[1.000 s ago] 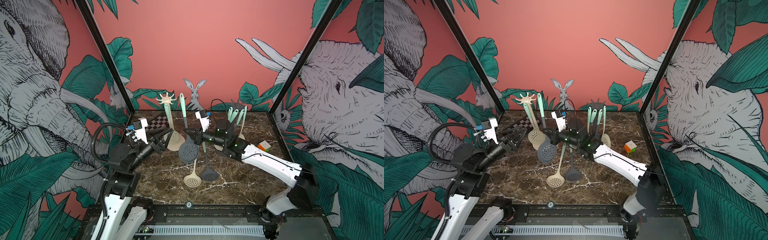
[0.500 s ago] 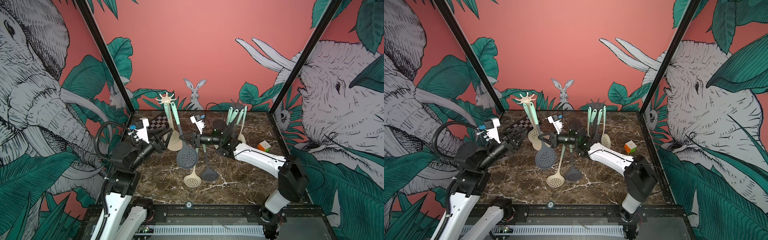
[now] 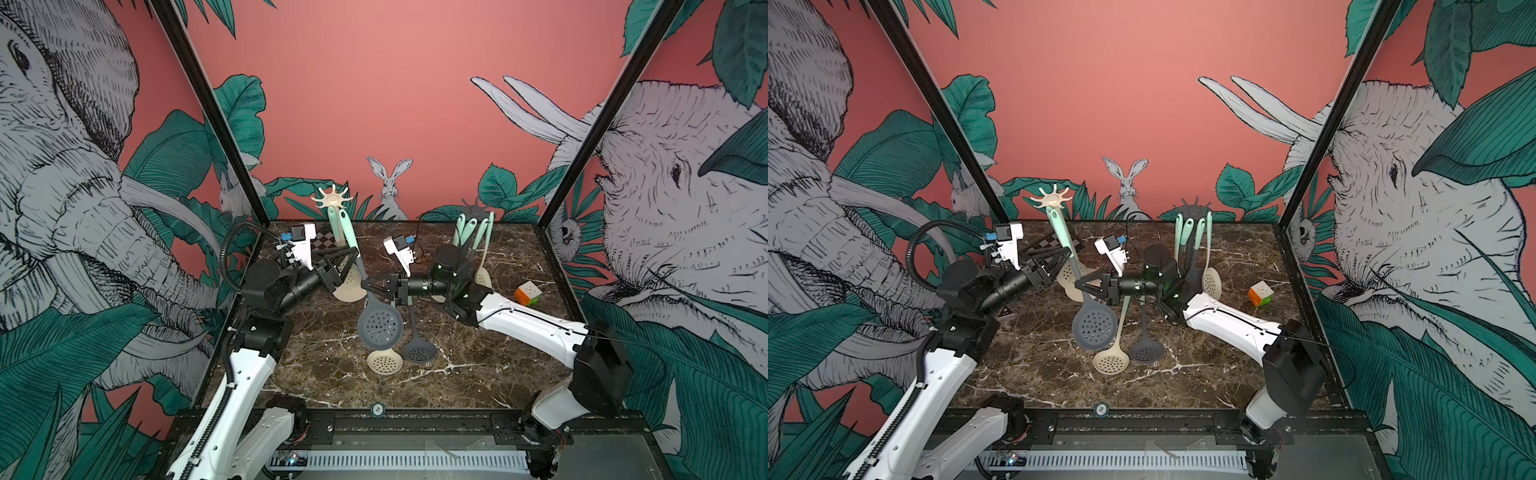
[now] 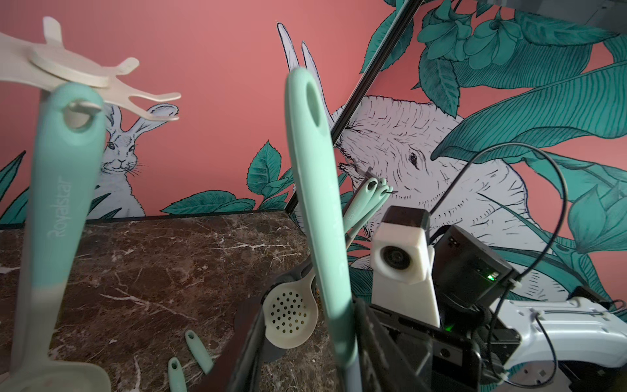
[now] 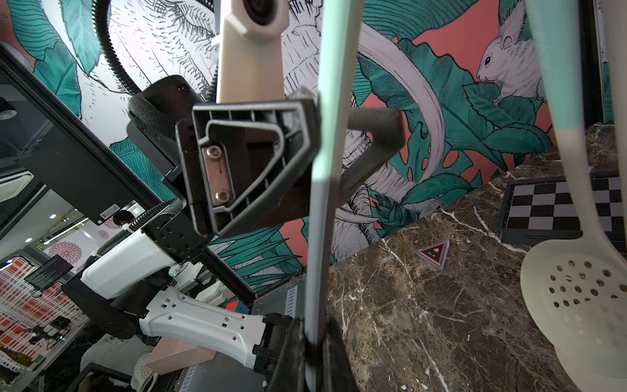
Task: Hang the skimmer on the kitchen utensil rack
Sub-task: Pick up the skimmer from the center of the board.
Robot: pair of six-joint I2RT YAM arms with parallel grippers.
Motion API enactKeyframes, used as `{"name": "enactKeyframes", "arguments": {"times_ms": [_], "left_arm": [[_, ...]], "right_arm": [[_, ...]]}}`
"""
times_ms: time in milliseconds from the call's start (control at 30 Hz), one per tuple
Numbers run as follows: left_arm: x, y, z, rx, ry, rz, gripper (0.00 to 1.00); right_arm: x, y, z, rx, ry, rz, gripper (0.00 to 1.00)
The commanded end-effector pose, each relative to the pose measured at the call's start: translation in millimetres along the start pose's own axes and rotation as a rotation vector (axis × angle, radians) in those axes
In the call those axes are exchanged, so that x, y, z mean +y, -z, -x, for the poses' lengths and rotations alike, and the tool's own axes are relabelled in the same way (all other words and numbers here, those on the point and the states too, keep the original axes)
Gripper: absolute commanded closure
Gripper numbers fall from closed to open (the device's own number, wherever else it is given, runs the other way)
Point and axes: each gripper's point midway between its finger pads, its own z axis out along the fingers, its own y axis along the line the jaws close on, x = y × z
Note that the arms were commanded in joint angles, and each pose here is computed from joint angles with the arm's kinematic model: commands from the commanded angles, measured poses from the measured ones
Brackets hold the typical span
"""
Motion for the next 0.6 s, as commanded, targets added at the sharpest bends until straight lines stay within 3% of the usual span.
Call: {"name": "enactKeyframes", "arguments": {"times_ms": [0, 300, 467, 500, 567], "left_arm": [[-19.5, 0.6, 11.7, -0.038, -0.014, -0.088, 0.59], [-26.6, 0.2, 13.0, -0.042, -0.001, -0.135, 0.8], [-27.3, 1.3, 12.9, -0.035, 0.001, -0.127, 0.96], [-24.9, 1.9, 13.0, -0.034, 0.003, -0.108, 1.0], [-20.1, 3.3, 13.5, -0.031, 0.003, -0.064, 1.0]], "right_arm": [[22.8, -0.4, 11.4, -0.015, 0.078, 0.061, 1.0], [19.9, -4.3, 9.7, 0.002, 0.063, 0.048, 1.0], [7.5, -1.4, 8.1, 0.025, 0.057, -0.049, 1.0], [4.9, 0.5, 8.9, 0.025, 0.059, -0.077, 0.97], [-0.4, 5.6, 11.8, 0.023, 0.065, -0.142, 0.79]]}}
